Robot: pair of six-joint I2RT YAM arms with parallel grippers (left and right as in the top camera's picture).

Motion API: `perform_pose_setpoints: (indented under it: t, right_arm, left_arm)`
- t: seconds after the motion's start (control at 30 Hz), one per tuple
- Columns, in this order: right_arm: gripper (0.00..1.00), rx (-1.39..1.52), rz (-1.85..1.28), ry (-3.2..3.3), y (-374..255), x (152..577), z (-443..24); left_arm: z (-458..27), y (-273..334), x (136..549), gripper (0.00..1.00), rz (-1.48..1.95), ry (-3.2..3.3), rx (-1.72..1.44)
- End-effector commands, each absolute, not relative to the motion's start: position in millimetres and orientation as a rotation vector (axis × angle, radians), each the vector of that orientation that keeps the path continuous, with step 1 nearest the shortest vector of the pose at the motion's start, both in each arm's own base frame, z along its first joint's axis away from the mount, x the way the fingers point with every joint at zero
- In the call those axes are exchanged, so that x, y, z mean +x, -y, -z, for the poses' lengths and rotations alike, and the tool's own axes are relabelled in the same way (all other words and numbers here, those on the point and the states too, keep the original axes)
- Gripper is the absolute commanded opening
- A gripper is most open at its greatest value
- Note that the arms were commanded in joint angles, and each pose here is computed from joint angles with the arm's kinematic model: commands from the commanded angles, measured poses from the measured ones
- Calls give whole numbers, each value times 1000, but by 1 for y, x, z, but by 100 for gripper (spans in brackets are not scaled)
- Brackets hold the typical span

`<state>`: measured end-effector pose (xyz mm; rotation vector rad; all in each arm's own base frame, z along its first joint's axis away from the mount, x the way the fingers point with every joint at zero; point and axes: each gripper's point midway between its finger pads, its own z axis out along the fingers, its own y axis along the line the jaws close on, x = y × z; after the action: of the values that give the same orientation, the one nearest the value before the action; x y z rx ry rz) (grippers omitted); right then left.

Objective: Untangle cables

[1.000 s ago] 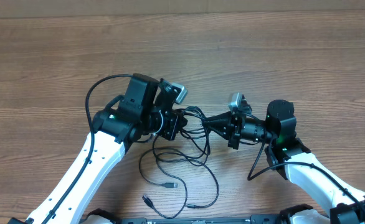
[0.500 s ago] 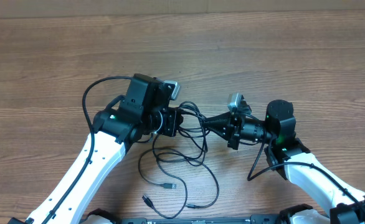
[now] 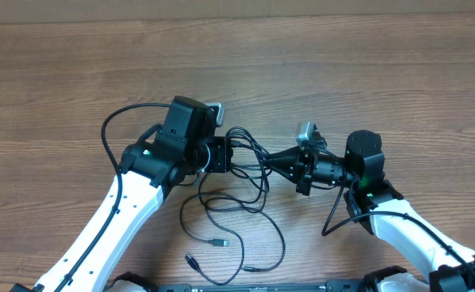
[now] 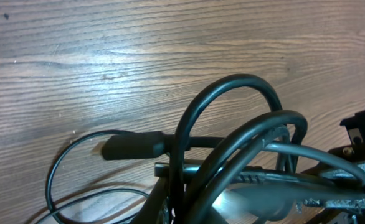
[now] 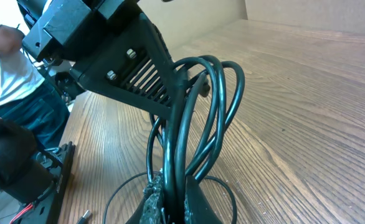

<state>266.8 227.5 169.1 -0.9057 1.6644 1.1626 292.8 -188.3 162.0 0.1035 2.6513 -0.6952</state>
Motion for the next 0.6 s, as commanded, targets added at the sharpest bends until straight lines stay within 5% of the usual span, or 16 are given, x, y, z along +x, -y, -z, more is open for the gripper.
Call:
perform_pose_setpoints:
  t: [0.0,0.57]
  right_arm:
    - [4,-921,-1171,-1649,-228,265,-171]
    - [4,-900,-1158,-1677,-226,267,-167]
  left_arm:
    - [-162,170,308,4,570,-2631,-9]
    - [-160,158,314,5,512,-2626,-194]
